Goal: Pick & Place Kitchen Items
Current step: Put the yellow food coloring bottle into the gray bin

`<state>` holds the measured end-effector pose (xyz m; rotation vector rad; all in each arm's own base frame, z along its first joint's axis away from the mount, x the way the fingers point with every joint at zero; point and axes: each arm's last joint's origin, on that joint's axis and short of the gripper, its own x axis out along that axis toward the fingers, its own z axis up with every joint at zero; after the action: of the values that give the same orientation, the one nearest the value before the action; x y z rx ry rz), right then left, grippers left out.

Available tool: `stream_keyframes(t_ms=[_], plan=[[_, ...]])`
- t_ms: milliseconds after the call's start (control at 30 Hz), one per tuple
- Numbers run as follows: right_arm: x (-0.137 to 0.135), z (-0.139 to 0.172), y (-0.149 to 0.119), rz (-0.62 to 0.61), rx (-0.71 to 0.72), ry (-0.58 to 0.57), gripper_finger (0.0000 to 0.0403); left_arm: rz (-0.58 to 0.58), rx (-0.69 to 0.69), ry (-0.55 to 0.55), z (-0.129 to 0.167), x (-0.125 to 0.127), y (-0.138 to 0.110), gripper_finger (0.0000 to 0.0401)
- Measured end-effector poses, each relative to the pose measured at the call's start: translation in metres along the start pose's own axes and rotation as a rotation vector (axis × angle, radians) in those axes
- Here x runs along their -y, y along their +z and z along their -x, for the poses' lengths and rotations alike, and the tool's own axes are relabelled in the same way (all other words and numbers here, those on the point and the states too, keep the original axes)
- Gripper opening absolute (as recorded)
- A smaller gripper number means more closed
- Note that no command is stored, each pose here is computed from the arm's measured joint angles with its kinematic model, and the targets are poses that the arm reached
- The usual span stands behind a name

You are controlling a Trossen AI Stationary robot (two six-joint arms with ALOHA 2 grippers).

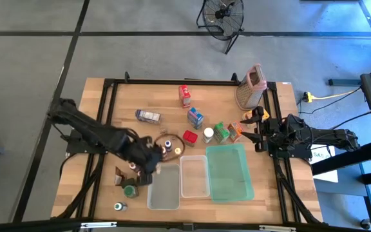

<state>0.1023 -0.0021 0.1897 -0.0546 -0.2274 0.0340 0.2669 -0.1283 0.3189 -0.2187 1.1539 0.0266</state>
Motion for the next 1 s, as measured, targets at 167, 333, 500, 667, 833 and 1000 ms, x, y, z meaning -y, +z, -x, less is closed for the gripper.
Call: stream_keyframes(t_ms=[167, 333, 500, 667, 833, 1000], plan=[[0.0, 0.0, 0.0, -0.008, 0.0, 0.0, 0.0221, -0.006, -0.081, 0.036, -0.029, 0.008, 0.001, 0.015], [0.0, 0.0, 0.0, -0.008, 0.0, 0.0, 0.0221, -0.041, -0.116, 0.062, -0.044, 0.007, 0.004, 0.0147], [0.0, 0.0, 0.0, -0.037, 0.0, 0.0, 0.0221, -0.08, -0.142, 0.108, -0.06, 0.003, 0.004, 0.0147], [0.0, 0.0, 0.0, -0.041, 0.0, 0.009, 0.0221, -0.087, -0.159, 0.134, -0.074, 0.001, -0.003, 0.0148], [0.0, 0.0, 0.0, -0.041, 0.0, 0.009, 0.0221, -0.091, -0.122, 0.127, -0.083, 0.002, -0.006, 0.0146], [0.0, 0.0, 0.0, -0.041, 0.0, 0.009, 0.0222, -0.108, -0.089, 0.158, -0.092, 0.002, -0.014, 0.0148]])
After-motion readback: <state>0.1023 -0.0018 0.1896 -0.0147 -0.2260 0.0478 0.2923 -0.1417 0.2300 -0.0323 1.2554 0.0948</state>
